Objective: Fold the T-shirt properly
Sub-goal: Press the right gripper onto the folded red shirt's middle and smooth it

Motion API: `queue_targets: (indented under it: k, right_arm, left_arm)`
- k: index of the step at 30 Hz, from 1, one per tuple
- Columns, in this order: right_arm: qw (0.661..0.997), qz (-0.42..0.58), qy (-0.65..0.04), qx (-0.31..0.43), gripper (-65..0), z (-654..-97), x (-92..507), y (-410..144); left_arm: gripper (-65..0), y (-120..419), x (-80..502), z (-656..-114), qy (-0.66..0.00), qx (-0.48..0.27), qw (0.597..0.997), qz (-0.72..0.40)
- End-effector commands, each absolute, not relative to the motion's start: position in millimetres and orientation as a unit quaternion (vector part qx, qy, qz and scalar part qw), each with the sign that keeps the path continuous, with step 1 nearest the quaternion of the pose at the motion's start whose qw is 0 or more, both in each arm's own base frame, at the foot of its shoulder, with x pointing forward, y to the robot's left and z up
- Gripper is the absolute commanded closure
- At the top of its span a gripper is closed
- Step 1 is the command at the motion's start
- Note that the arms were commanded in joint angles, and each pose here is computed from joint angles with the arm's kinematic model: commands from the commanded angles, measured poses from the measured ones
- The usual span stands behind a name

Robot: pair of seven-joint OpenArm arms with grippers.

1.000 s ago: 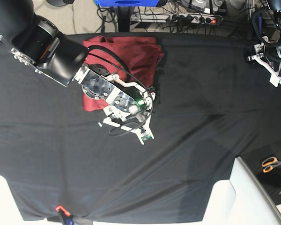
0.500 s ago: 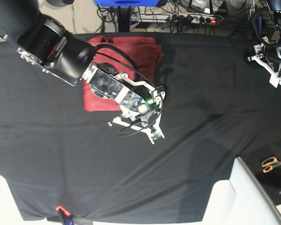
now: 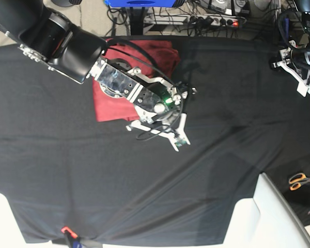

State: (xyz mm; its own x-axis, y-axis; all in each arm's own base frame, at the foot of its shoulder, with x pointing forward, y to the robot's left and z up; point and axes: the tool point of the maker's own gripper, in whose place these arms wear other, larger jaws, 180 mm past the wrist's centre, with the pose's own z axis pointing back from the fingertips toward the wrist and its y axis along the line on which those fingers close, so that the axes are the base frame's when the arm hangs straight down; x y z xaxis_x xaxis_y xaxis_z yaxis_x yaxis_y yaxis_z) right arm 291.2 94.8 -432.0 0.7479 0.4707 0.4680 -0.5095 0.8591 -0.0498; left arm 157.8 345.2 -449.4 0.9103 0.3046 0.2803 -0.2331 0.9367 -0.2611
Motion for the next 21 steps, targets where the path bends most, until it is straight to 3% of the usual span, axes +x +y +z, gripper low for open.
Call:
queue_targets:
  k: [1,21]
  right_arm:
    - [0.927,0.26,-0.266,0.05,-0.6,-416,303,104]
    - [0.929,0.229,-0.283,0.07,-0.8,-399,319,115]
  left_arm:
    - [-5.8,355,165,-439,-0.174,-0.101,0.971,0.132]
    - [-5.8,355,164,-440,-0.173,-0.101,0.971,0.132]
